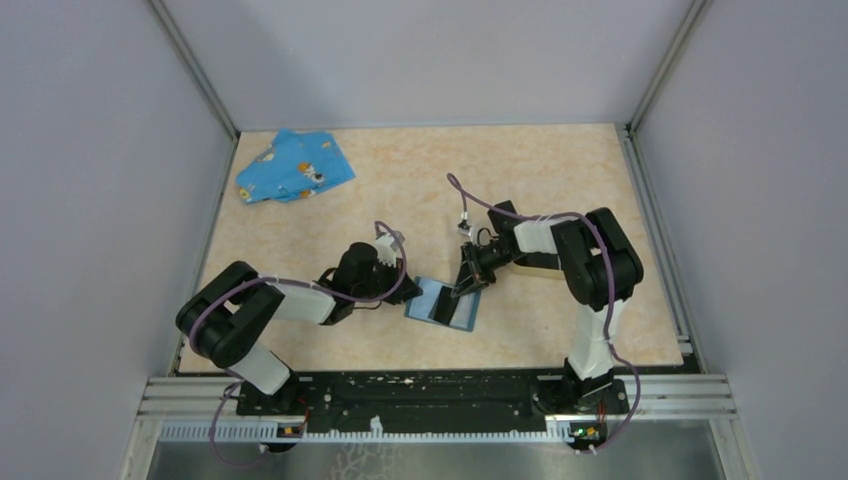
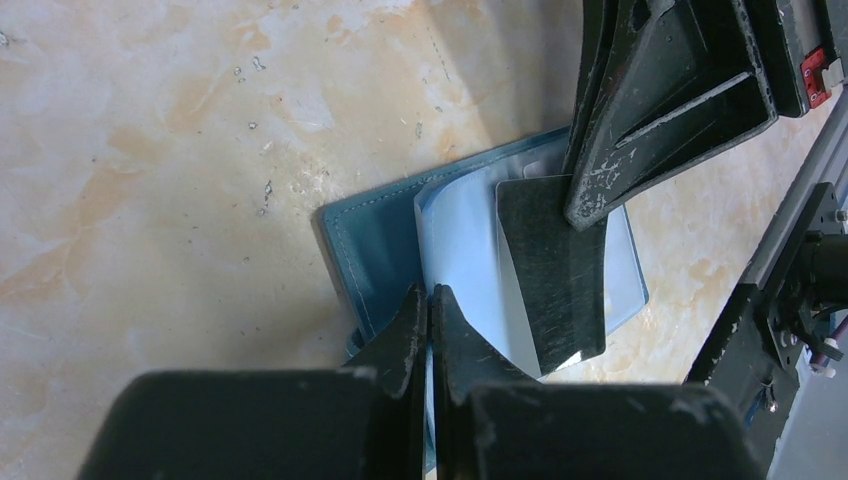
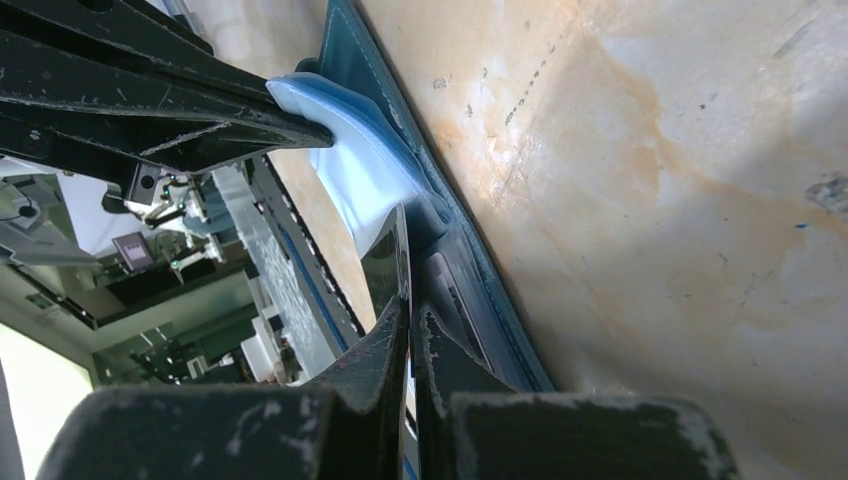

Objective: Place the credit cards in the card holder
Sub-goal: Insert the credit card into the card holder.

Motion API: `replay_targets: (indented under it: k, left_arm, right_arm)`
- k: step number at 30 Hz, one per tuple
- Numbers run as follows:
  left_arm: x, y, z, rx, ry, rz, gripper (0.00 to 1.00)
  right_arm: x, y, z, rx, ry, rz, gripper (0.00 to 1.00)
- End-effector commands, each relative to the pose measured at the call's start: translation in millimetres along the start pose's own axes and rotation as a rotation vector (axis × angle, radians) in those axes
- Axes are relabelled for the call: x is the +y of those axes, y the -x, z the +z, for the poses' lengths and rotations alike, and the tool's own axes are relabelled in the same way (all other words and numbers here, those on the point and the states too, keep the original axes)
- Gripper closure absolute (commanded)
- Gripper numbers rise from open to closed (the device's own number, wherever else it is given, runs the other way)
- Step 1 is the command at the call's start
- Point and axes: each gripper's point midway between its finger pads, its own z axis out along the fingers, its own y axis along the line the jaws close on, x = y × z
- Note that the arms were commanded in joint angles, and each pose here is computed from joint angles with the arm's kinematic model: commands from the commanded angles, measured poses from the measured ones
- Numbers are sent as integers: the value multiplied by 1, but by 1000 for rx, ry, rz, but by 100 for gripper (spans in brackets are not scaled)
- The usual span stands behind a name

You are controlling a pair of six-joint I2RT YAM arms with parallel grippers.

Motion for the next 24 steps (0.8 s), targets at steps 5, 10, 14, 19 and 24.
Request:
replay_targets:
  k: [5,10,14,19,24]
  left_arm:
    - [-4,7,6,-5,-25,23,100]
    - [-4,7,6,-5,-24,24,100]
    - [-2,8,5,-9,-8,24,100]
    - [-1,9,3,-15,1,31,100]
    - [-2,11,5,-12,-6,35,100]
  right_arm:
    - [-2,8,8,4,-24,32,100]
    - [-14,9,8,-1,-100,85,100]
    - [-16,6,5,-5,-134,103,100]
    - [-14,6,-2,-50,-171,105,100]
    - [-10,3,-3,-53,-173,116,100]
